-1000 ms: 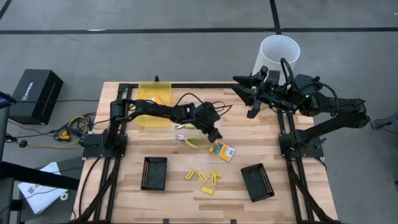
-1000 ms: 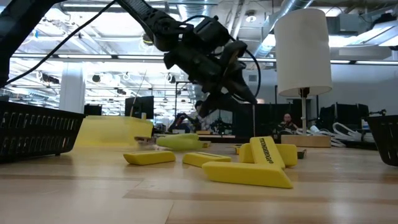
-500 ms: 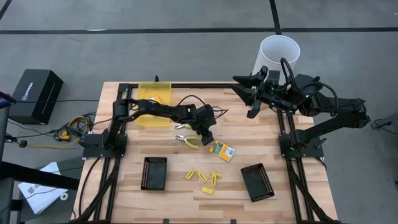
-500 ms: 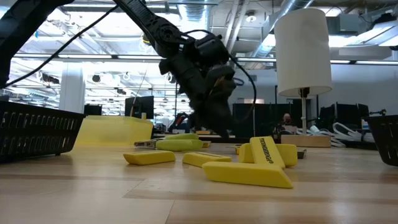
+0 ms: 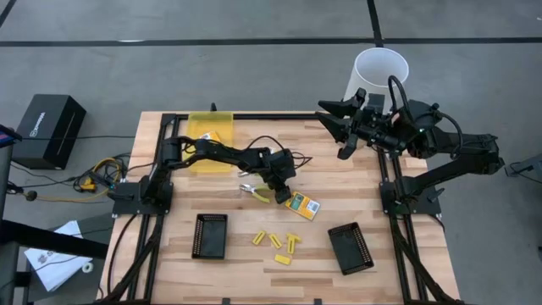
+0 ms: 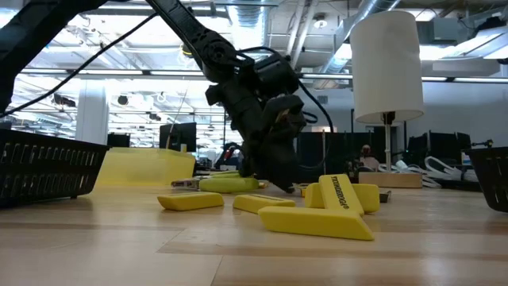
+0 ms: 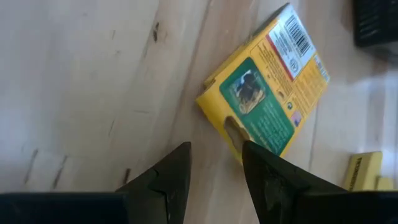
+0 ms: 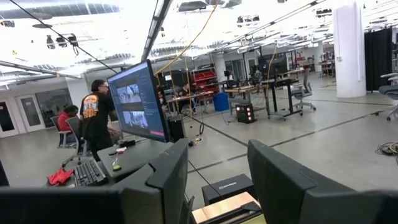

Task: Pick & Place School Supplies
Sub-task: Put the yellow crayon box into the yellow bin

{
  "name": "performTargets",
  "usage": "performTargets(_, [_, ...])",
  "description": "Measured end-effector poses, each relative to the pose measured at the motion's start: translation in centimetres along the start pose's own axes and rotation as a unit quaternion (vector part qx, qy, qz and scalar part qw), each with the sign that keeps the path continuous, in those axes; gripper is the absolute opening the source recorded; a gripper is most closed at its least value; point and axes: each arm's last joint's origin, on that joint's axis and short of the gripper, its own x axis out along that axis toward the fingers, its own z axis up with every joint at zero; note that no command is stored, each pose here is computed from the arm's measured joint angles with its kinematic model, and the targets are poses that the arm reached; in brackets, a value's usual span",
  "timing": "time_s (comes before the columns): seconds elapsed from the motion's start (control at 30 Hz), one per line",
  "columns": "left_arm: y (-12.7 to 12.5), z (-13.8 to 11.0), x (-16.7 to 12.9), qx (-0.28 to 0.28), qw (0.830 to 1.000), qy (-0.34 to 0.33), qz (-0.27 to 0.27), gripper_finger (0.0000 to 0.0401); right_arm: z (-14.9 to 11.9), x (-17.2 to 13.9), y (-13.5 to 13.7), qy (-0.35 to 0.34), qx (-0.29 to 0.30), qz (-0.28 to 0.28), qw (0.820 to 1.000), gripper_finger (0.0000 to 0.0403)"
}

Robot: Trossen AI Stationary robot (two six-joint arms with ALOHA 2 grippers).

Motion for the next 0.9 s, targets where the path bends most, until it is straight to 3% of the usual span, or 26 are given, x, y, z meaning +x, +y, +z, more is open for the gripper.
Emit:
performTargets(0.5, [-0.9, 0.8, 1.4, 0.005, 1.0, -0.001, -0.013, 0.0136, 0.0, 0.0, 0.0, 0.001, -0.004, 0.001, 1.0, 0.0159])
performTargets(0.6, [-0.9, 0.6, 2.3, -0.003, 1.0, 0.006, -0.019, 0.0102, 0.0, 0.0, 0.0, 0.001, -0.004, 0.001, 1.0, 0.0159])
performTargets(0.73, [-1.2, 0.7, 2.9, -0.002, 0.999, 0.01, -0.036, 0.0021, 0.0, 0.0, 0.0, 0.001, -0.005, 0.001, 1.0, 0.0159])
performTargets(0.9, [-1.2, 1.4, 2.8, 0.001, 0.998, -0.015, -0.064, 0.0004, 0.0, 0.0, 0.0, 0.001, -0.006, 0.001, 1.0, 0.0159])
